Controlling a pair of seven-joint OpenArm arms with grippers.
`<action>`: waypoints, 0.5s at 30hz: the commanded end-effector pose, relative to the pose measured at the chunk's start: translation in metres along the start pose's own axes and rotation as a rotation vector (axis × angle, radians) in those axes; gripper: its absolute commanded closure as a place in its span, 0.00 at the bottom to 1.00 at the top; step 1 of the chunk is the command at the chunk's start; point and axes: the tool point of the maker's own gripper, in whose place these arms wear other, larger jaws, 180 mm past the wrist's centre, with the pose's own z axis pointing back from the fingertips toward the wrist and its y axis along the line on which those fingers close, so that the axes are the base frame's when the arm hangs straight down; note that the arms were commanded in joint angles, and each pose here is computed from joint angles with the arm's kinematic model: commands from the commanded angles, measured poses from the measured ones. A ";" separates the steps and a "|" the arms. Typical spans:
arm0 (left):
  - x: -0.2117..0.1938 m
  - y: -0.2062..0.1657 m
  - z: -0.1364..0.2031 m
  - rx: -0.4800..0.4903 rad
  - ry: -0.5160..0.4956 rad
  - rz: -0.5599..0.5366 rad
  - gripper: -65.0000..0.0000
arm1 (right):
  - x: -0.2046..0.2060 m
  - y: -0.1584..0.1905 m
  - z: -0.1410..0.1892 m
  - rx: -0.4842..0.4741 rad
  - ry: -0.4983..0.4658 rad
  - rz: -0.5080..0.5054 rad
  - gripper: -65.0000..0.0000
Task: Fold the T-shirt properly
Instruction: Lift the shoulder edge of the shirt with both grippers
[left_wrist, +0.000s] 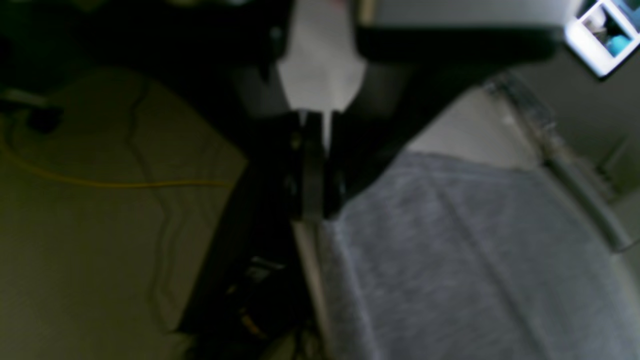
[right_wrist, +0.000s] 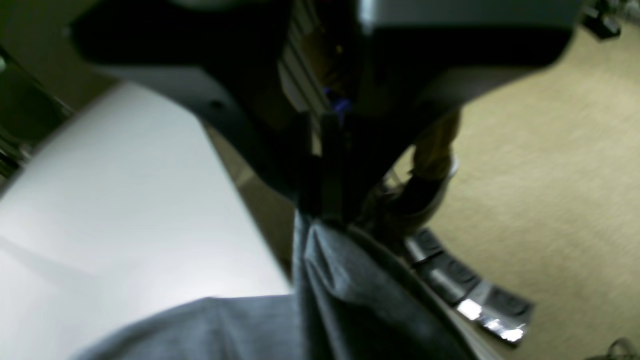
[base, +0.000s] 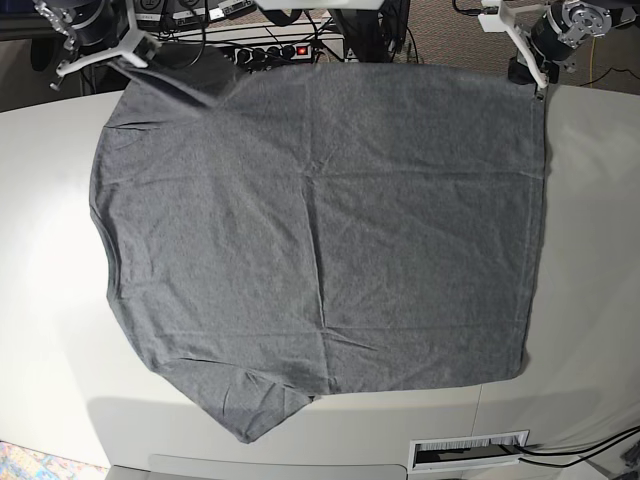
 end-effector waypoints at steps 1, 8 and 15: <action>-0.003 0.014 0.004 0.051 0.007 -0.016 1.00 | 0.001 -0.005 0.003 -0.018 -0.008 0.009 1.00; -0.001 0.059 0.014 0.242 0.032 -0.018 1.00 | 0.023 -0.025 0.002 -0.074 -0.111 -0.013 1.00; -0.012 0.103 0.019 0.389 0.052 -0.026 1.00 | 0.056 -0.063 0.004 -0.189 -0.239 -0.040 1.00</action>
